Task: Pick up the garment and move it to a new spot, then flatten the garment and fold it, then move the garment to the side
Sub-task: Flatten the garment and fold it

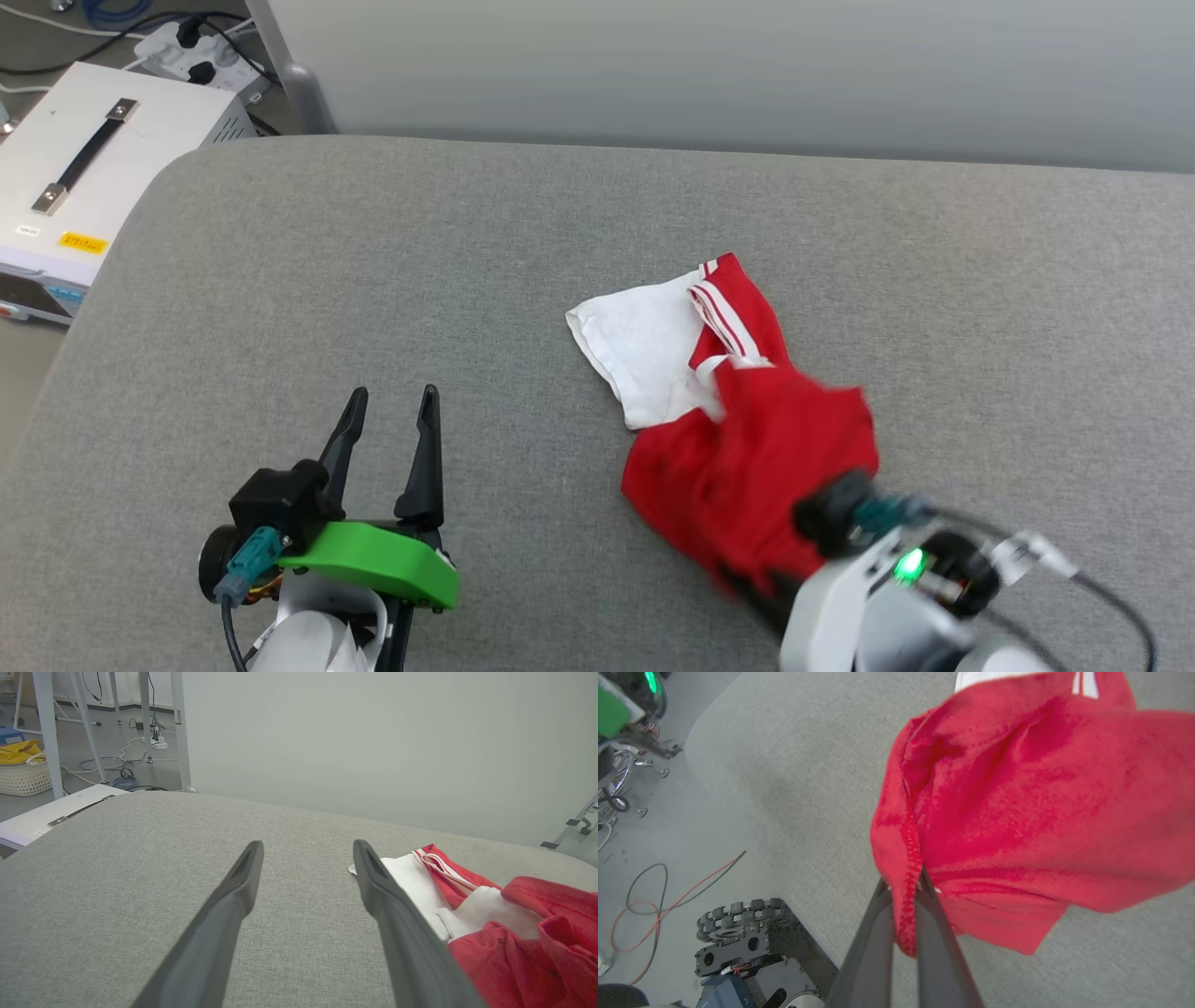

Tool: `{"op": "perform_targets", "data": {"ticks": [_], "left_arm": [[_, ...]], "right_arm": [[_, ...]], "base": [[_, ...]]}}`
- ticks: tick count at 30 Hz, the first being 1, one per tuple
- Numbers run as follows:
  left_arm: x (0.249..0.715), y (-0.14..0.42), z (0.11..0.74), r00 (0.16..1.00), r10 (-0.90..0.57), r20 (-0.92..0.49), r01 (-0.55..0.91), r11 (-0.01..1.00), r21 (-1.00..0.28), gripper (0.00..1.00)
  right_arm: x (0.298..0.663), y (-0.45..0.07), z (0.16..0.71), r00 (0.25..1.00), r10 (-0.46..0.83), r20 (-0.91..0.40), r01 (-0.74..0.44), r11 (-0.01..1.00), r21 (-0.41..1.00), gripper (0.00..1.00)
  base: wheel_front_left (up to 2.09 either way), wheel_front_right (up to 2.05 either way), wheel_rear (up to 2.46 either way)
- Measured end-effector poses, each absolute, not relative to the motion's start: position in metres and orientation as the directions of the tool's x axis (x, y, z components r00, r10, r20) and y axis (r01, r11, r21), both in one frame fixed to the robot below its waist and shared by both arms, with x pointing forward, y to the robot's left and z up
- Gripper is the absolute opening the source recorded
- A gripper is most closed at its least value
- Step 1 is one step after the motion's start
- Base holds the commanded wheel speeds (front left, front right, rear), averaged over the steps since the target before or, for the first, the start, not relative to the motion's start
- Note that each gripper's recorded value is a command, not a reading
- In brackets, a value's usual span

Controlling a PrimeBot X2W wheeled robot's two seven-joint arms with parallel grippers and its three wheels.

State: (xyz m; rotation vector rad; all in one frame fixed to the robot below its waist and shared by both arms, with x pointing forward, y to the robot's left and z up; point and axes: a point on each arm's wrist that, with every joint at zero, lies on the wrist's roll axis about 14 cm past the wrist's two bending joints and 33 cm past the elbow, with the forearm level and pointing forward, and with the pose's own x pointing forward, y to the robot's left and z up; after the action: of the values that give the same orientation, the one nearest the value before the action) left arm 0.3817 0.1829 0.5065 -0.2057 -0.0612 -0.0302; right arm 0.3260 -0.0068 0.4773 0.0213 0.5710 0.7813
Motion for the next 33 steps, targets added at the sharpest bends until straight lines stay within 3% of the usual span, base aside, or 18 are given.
{"op": "perform_targets", "data": {"ticks": [5, 9, 10, 15, 24, 33], "left_arm": [[0.38, 0.179, 0.508, 0.997, -0.037, 0.063, 0.049, 0.978, -0.204, 1.0], [0.377, 0.177, 0.504, 0.998, -0.046, 0.049, 0.055, 0.977, -0.206, 1.0], [0.377, 0.176, 0.503, 0.998, -0.049, 0.045, 0.057, 0.977, -0.206, 1.0], [0.376, 0.175, 0.501, 0.998, -0.053, 0.039, 0.06, 0.977, -0.207, 1.0], [0.375, 0.177, 0.504, 0.998, -0.05, 0.045, 0.058, 0.977, -0.206, 1.0], [0.373, 0.179, 0.505, 0.998, -0.04, 0.047, 0.049, 0.975, -0.215, 1.0]], "right_arm": [[0.258, 0.01, 0.433, 0.357, 0.707, -0.61, -0.667, 0.65, 0.364, 0.0], [0.239, 0.005, 0.409, 0.292, 0.686, -0.666, -0.63, 0.662, 0.406, 0.0], [0.24, 0.003, 0.406, 0.3, 0.683, -0.666, -0.619, 0.671, 0.408, 1.0], [0.264, 0.002, 0.421, 0.428, 0.69, -0.584, -0.597, 0.701, 0.391, 1.0], [0.313, 0.008, 0.505, 0.701, 0.689, -0.184, -0.603, 0.71, 0.364, 1.0], [0.355, -0.056, 0.476, 0.828, 0.484, -0.284, -0.392, 0.861, 0.325, 1.0]], "base": [[0.0, 0.0, 0.0], [0.0, 0.0, 0.0], [0.0, 0.0, 0.0], [0.0, 0.0, 0.0], [0.0, 0.0, 0.0], [0.0, 0.0, 0.0]]}}
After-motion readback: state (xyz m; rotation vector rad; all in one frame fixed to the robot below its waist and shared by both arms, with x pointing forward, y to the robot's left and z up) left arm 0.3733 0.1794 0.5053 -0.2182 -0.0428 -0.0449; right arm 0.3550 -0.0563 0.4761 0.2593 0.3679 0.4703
